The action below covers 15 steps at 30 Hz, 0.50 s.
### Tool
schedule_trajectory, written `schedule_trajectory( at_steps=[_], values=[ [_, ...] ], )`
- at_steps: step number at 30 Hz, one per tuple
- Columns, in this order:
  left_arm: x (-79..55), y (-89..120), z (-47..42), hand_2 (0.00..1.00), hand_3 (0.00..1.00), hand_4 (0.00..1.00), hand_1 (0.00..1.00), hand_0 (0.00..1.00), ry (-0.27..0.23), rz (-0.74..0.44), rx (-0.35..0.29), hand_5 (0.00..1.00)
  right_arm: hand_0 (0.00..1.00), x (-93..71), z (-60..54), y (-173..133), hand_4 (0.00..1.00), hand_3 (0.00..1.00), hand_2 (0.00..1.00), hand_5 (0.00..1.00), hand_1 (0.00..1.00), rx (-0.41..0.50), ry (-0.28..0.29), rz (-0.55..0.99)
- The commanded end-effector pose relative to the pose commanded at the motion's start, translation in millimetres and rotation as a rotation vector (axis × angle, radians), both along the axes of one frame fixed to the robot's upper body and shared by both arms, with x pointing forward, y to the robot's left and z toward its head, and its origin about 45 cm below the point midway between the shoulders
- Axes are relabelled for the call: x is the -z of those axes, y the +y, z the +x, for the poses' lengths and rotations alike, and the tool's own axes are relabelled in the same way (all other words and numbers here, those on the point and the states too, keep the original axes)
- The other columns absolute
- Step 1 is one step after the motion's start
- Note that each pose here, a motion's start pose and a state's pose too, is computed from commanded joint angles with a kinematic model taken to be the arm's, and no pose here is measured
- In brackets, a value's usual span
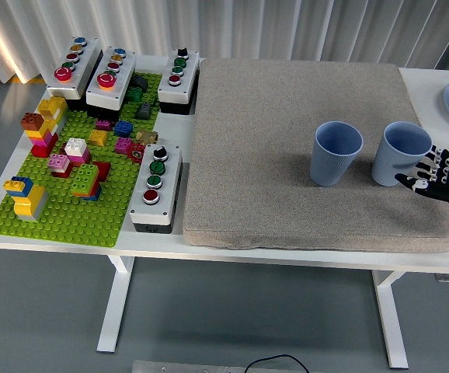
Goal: Pick cup pour cup place
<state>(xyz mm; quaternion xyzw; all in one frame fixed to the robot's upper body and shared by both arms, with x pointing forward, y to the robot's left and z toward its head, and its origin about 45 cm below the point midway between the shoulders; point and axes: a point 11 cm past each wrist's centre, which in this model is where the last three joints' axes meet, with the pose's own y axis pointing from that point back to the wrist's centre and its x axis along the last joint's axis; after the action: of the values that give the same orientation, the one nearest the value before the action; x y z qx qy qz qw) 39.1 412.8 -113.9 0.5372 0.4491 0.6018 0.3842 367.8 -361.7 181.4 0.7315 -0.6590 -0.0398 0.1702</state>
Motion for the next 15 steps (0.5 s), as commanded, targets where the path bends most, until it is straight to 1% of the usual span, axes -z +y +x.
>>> schedule_trajectory(
  at_steps=[3,7,8,9,11,12,13,14,15],
  values=[
    [-0.1,0.2,0.4,0.819,0.678,0.511,0.78,0.732,0.0,0.0,0.0,0.94,0.945,-1.9,-2.3,-3.4,0.899,0.967,0.975,0.362,0.89,0.008,-0.005,-0.001],
    [-0.2,0.4,0.7,0.821,0.677,0.51,0.779,0.732,0.001,0.0,0.001,0.939,0.946,-12.4,0.9,-7.5,0.899,0.966,0.973,0.36,0.889,0.023,-0.033,0.009],
    [-0.3,0.5,0.7,0.821,0.677,0.51,0.779,0.732,0.001,0.0,0.001,0.939,0.946,-23.3,5.4,-9.3,0.899,0.966,0.973,0.36,0.889,0.038,-0.065,0.02],
    [-0.3,0.5,0.7,0.821,0.677,0.51,0.779,0.732,0.001,0.0,0.001,0.939,0.946,-27.0,6.9,-10.0,0.899,0.966,0.973,0.36,0.889,0.043,-0.076,0.025],
    [-0.3,0.7,0.6,0.821,0.677,0.51,0.779,0.732,0.002,0.001,0.002,0.939,0.946,-43.3,12.6,-11.9,0.899,0.966,0.973,0.36,0.889,0.045,-0.115,0.028],
    [-0.5,1.2,0.4,0.821,0.677,0.511,0.78,0.732,0.003,0.002,0.001,0.94,0.944,-61.7,18.1,-14.2,0.899,0.955,0.954,0.362,0.889,0.043,-0.157,0.028],
    [-0.5,1.3,0.4,0.821,0.677,0.511,0.78,0.732,0.003,0.002,0.001,0.94,0.944,-69.0,20.2,-14.9,0.899,0.955,0.954,0.362,0.889,0.043,-0.174,0.027],
    [-0.7,1.8,0.1,0.821,0.677,0.511,0.78,0.732,0.003,0.003,0.0,0.94,0.944,-79.9,22.8,-16.7,0.899,0.955,0.954,0.362,0.889,0.043,-0.198,0.026],
    [-0.9,2.7,-0.4,0.821,0.677,0.511,0.78,0.732,0.004,0.005,-0.001,0.94,0.944,-98.4,26.5,-19.2,0.899,0.955,0.954,0.362,0.889,0.041,-0.238,0.022]
  ],
)
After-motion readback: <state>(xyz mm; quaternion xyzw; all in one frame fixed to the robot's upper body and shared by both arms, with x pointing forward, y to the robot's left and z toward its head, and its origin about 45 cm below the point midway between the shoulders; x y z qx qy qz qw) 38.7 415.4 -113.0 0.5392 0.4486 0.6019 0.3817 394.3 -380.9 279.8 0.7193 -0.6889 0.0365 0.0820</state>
